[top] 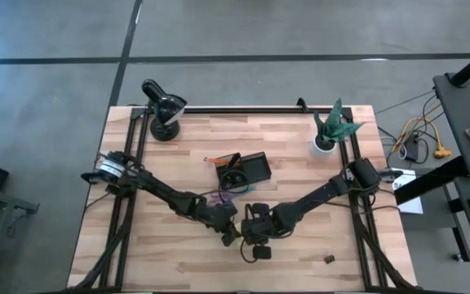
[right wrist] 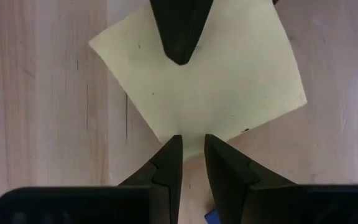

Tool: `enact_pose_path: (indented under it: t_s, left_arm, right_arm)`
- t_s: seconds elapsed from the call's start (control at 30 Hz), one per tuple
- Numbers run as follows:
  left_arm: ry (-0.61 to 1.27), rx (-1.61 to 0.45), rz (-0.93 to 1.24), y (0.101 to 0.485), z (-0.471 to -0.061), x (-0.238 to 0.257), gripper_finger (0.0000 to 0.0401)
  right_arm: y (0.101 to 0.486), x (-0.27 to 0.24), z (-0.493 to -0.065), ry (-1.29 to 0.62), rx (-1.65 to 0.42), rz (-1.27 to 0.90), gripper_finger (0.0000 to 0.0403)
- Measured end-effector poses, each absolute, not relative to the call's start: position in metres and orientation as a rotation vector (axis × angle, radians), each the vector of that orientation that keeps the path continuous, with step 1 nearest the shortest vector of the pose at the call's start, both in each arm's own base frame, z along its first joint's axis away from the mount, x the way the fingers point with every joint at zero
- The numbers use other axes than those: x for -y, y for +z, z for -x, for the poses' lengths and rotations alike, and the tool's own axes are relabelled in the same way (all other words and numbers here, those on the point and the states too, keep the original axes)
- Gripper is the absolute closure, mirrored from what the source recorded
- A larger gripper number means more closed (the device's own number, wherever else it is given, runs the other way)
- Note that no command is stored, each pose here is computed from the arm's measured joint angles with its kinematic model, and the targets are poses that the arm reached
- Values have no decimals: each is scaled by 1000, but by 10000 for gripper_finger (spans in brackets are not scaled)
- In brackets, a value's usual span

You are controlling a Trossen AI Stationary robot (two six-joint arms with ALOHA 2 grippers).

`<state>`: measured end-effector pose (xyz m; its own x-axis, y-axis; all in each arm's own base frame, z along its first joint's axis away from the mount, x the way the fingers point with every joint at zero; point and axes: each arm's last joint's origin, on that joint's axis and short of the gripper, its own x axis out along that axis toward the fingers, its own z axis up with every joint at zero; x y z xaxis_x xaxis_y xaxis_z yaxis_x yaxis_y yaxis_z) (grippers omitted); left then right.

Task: Pick and place office supplies into organizer
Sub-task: Put the yellow sticky notes into the black desk organizer

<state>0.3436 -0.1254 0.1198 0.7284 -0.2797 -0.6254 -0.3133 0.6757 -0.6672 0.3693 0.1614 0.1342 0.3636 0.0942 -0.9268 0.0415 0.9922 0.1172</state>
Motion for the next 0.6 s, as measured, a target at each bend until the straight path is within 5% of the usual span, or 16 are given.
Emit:
enact_pose_path:
  t_s: [0.43,0.6]
  left_arm:
    - [142,-866,737,146,-322,113,385]
    - [154,-762,664,179,-314,104,396]
  right_arm:
    - [166,-154,-367,-163,-1115,7,323]
    - [193,-143,-356,-371,-1040,53,326]
